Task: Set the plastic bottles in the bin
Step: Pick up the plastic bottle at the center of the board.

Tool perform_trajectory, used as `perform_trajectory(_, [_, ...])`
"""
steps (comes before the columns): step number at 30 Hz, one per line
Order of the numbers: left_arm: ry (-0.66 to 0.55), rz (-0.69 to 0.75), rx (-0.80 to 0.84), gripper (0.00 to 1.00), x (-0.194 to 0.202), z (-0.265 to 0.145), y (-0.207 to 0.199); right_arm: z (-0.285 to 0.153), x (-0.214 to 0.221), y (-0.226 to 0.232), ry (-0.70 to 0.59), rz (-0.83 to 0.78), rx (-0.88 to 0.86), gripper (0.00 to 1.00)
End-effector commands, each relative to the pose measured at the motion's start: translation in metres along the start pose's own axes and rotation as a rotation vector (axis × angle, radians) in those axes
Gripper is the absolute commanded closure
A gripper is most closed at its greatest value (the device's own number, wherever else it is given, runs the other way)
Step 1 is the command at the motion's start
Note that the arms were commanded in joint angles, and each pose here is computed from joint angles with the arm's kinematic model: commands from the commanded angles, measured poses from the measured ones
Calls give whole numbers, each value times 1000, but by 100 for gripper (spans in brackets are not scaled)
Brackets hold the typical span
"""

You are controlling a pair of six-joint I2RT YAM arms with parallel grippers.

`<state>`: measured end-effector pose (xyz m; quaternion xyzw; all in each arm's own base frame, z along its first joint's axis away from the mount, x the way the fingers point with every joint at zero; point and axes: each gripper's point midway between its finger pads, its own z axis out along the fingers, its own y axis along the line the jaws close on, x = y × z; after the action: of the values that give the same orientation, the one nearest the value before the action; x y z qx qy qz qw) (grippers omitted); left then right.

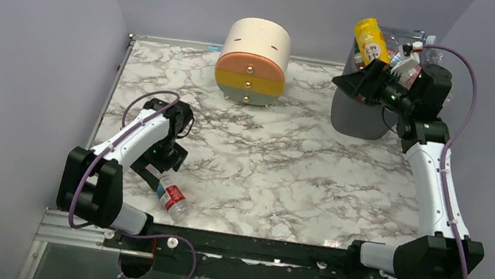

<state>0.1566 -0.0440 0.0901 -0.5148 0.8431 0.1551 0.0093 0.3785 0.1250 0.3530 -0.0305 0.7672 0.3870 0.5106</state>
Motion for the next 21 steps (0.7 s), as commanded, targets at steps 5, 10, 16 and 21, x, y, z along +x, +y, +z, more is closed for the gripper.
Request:
perform_trajectory(5, [-42, -7, -176, 2, 0, 32, 20, 4, 8, 10, 13, -9, -58, 0])
perform_trajectory(10, [-19, 27, -168, 4, 12, 49, 8, 7, 12, 9, 20, -7, -60, 0])
perform_trajectory(16, [-32, 133, -119, 11, 35, 47, -25, 12, 19, 8, 41, -2, -58, 0])
perform_trajectory(21, [-50, 202, -9, 30, 48, 27, -60, 13, 25, 6, 54, -6, -35, 0])
